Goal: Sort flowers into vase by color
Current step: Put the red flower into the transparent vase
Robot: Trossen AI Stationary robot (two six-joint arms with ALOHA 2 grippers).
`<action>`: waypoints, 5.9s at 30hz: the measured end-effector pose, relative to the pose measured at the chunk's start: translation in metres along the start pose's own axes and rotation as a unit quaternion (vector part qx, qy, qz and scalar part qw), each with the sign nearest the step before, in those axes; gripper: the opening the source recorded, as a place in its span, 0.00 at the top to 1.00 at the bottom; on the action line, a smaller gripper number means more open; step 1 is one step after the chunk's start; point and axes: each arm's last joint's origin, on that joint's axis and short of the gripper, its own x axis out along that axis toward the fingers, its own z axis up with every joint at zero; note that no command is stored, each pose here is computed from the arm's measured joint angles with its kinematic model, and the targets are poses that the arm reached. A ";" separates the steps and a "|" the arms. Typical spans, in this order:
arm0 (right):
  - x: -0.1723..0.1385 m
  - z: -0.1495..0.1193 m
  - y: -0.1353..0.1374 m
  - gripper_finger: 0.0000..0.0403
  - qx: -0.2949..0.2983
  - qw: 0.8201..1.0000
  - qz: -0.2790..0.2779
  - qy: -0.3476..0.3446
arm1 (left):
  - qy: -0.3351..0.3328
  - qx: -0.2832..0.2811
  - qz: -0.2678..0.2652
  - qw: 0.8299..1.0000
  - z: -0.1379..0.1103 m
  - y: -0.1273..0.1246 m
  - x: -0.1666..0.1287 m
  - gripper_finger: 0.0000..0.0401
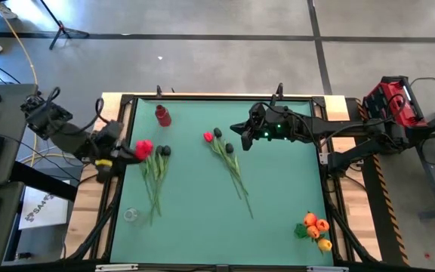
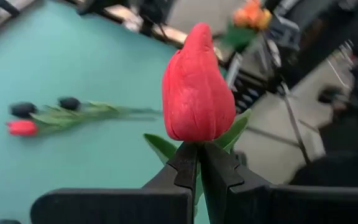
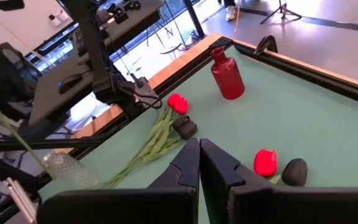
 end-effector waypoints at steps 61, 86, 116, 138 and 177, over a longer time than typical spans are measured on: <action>0.013 -0.006 -0.012 1.00 0.048 0.998 -0.012 0.038 | 0.077 0.128 -0.065 0.987 -0.008 -0.033 -0.049 1.00; 0.013 -0.006 -0.012 1.00 0.047 0.998 -0.019 0.032 | 0.072 0.125 -0.060 0.988 -0.011 -0.049 -0.039 1.00; 0.013 -0.007 -0.012 1.00 0.032 0.998 -0.007 0.044 | 0.021 0.049 0.056 0.997 -0.078 -0.079 -0.015 1.00; 0.013 -0.008 -0.009 1.00 0.053 0.997 -0.002 0.048 | 0.126 0.020 0.084 0.988 -0.121 -0.074 -0.005 0.92; 0.113 -0.067 -0.025 1.00 0.075 0.971 -0.048 0.222 | -0.080 -0.149 -0.044 0.985 -0.019 0.030 -0.069 0.81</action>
